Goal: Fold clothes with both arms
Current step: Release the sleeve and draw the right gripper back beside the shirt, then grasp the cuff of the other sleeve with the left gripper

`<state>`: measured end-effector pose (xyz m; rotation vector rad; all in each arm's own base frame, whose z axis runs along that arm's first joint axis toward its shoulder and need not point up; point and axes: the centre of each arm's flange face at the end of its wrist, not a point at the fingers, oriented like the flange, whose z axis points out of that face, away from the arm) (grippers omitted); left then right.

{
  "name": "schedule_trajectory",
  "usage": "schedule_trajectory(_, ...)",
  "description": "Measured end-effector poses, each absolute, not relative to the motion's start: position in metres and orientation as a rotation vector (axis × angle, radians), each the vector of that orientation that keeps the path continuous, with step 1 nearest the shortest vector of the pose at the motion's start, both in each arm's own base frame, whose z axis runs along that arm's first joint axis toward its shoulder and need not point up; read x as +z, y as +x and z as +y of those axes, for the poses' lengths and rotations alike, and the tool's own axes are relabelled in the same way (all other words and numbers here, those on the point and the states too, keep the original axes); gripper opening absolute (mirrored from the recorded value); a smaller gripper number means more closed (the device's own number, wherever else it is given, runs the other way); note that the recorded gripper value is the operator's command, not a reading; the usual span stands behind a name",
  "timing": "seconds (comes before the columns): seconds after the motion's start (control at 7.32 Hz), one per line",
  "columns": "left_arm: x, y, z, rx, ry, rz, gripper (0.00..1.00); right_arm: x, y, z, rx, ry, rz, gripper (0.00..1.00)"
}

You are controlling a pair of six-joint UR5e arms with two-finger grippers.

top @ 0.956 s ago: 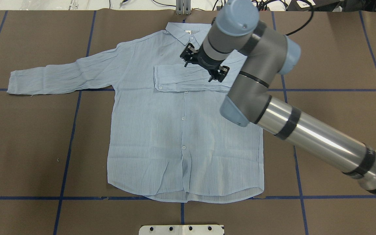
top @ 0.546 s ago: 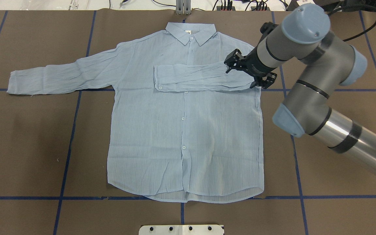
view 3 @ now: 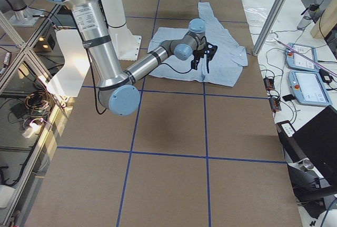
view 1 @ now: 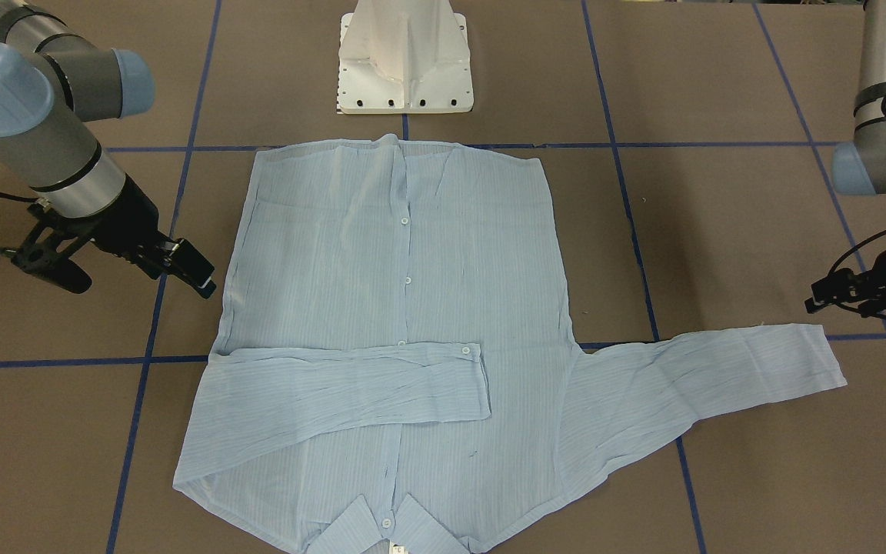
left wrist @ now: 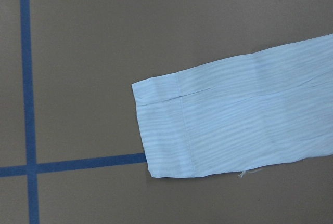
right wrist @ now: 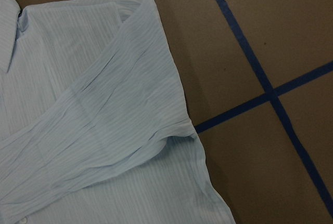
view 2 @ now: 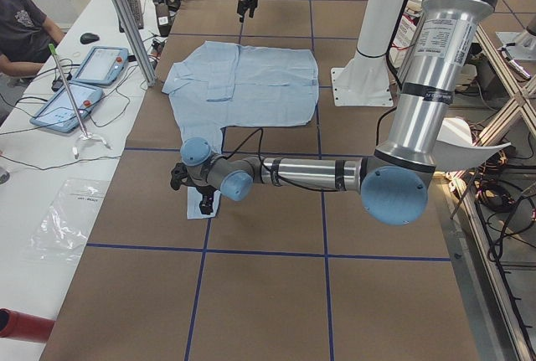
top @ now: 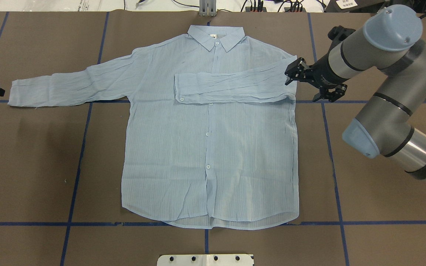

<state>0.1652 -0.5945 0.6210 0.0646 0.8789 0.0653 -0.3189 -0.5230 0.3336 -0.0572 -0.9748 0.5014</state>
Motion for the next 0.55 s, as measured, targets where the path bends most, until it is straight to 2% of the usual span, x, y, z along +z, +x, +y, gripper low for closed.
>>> schedule_trajectory(0.27, 0.639, 0.185, -0.597, 0.080, 0.029, 0.870, 0.82, 0.338, -0.317, -0.522, 0.499, -0.054, -0.971, 0.99)
schedule_trajectory(0.55, 0.653, 0.199, -0.591, 0.096, 0.004, 0.863, 0.67, 0.339, -0.317, -0.523, 0.497, -0.045, -0.966, 0.99)
